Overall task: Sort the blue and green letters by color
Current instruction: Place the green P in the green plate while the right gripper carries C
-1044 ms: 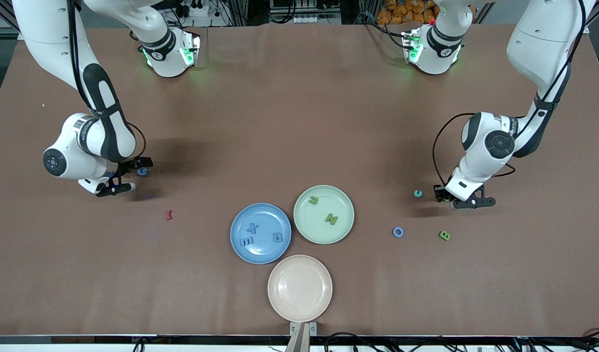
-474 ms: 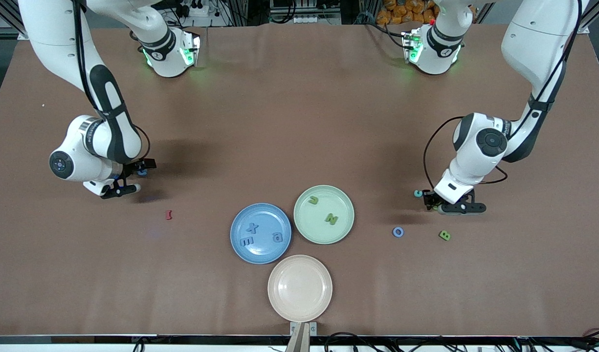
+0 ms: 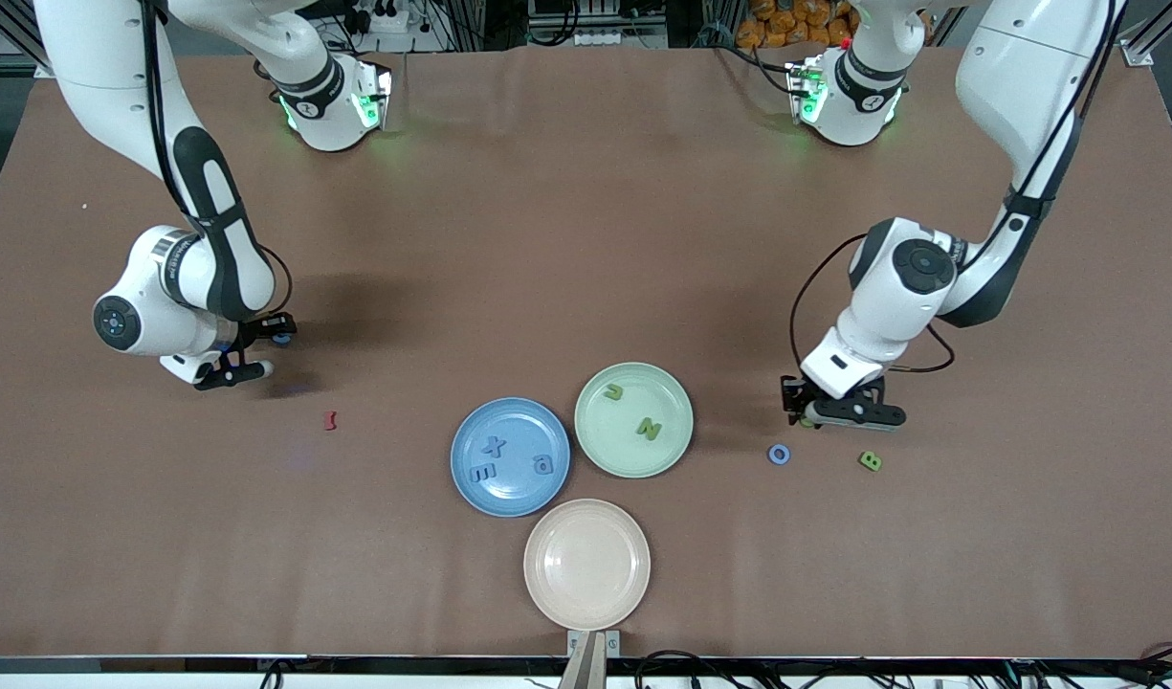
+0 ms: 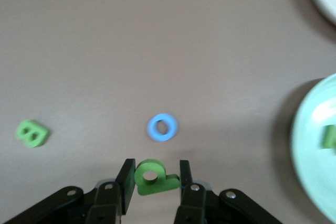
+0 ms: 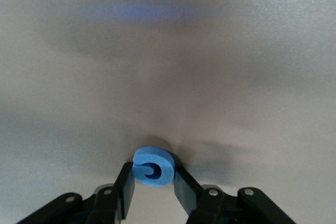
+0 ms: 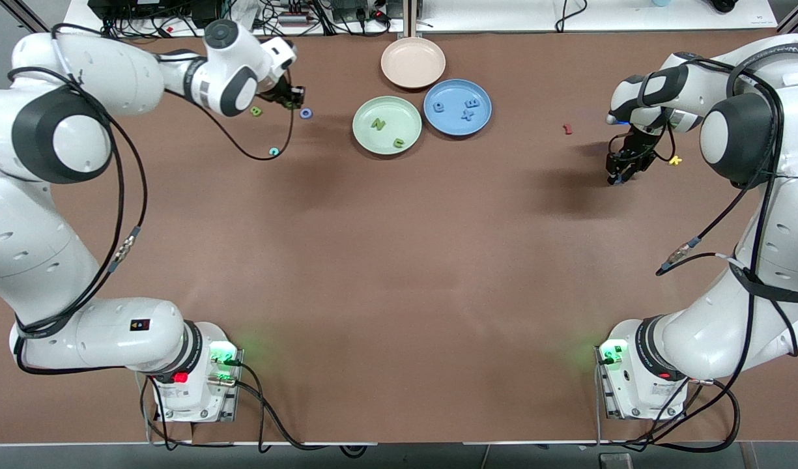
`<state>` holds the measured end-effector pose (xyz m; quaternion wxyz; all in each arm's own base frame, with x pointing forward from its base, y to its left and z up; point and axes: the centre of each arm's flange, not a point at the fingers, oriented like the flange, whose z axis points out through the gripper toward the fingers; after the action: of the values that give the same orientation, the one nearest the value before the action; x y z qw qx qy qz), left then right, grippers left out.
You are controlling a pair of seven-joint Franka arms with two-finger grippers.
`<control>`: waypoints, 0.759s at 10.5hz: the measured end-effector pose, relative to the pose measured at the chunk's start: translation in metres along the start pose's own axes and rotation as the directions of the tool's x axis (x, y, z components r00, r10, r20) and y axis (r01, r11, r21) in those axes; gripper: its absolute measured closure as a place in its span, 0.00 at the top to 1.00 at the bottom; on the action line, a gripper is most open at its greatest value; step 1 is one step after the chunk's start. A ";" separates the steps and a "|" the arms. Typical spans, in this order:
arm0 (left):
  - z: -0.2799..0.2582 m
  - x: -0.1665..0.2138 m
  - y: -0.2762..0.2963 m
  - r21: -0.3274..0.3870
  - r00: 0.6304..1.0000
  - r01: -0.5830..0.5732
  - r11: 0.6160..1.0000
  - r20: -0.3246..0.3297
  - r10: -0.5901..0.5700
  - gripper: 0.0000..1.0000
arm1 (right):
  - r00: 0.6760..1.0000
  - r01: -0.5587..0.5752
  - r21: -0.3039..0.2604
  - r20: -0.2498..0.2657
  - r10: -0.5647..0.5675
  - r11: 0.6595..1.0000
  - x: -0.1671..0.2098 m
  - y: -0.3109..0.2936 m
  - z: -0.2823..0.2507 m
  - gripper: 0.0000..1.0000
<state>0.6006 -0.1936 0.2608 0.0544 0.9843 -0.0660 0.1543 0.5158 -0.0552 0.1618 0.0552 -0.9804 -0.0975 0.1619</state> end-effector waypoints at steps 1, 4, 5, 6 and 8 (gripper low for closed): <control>0.001 0.005 0.024 -0.018 1.000 -0.006 1.000 -0.010 0.006 0.38 | 1.000 0.001 -0.001 0.001 -0.001 1.000 0.000 0.000 0.000 0.38; 0.018 0.010 0.096 -0.078 1.000 0.016 0.997 -0.014 -0.017 0.38 | 1.000 0.002 -0.002 -0.003 -0.002 1.000 0.002 0.000 -0.002 0.38; 0.024 0.011 0.111 -0.093 0.999 0.035 0.995 -0.012 -0.036 0.38 | 1.000 0.005 -0.002 -0.009 -0.005 1.000 0.006 0.000 -0.009 0.38; 0.030 0.014 0.123 -0.106 0.999 0.048 0.993 -0.012 -0.050 0.38 | 1.000 0.013 -0.003 -0.024 -0.013 1.000 0.014 -0.001 -0.021 0.38; 0.040 0.020 0.150 -0.135 0.999 0.044 0.990 -0.022 -0.048 0.38 | 0.996 0.028 -0.006 -0.082 -0.029 1.000 0.035 -0.007 -0.054 0.38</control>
<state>0.6097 -0.3492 0.2424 0.1250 0.9777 -0.0528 0.1603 0.5644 -0.0449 0.2029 0.0591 -0.9849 -0.1095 0.1203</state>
